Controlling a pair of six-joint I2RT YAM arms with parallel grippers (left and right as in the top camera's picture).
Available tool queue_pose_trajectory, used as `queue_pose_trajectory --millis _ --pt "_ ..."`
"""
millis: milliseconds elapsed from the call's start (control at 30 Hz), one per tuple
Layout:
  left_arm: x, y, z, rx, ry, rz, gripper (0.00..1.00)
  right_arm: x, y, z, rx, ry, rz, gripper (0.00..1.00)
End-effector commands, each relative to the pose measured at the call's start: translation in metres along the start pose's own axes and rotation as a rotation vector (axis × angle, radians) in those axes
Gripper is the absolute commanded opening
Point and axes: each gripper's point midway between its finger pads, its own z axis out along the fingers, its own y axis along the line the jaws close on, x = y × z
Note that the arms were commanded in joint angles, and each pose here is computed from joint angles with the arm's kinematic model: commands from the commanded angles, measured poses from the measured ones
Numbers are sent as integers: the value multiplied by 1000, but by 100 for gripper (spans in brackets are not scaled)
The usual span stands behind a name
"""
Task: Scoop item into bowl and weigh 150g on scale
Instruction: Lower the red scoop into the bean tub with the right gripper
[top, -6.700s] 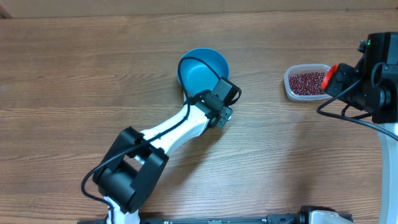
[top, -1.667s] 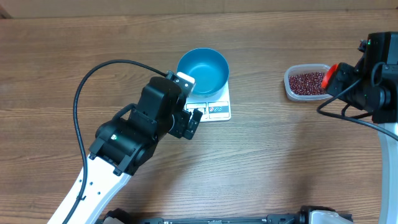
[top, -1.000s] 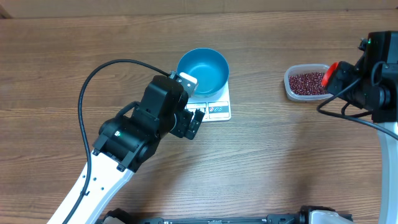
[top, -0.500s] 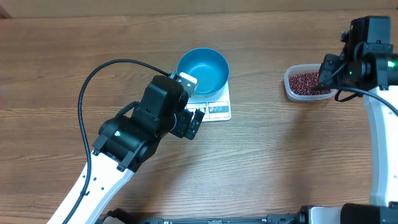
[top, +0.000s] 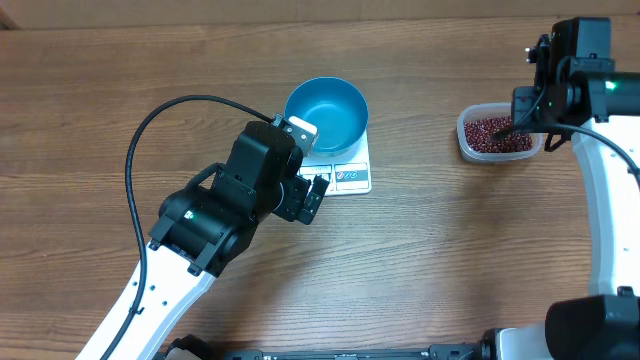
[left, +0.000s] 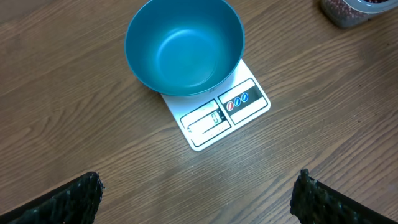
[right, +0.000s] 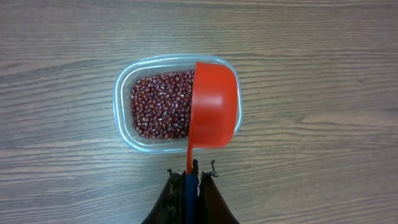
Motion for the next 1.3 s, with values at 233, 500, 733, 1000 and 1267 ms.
queue_pose_trajectory --millis 233,500,733,1000,1267 --pt "-5 0 -2 8 -13 13 99 2 3 48 10 103 -59 4" --pt "-5 0 -2 8 -13 13 100 11 -14 57 22 147 -23 4" --pt "-5 0 -2 8 -13 13 100 21 -39 67 4 165 57 4" --pt "-5 0 -2 8 -13 13 100 23 -31 72 -117 153 58 4" --pt "-5 0 -2 8 -13 13 100 23 -31 72 -117 151 55 4"
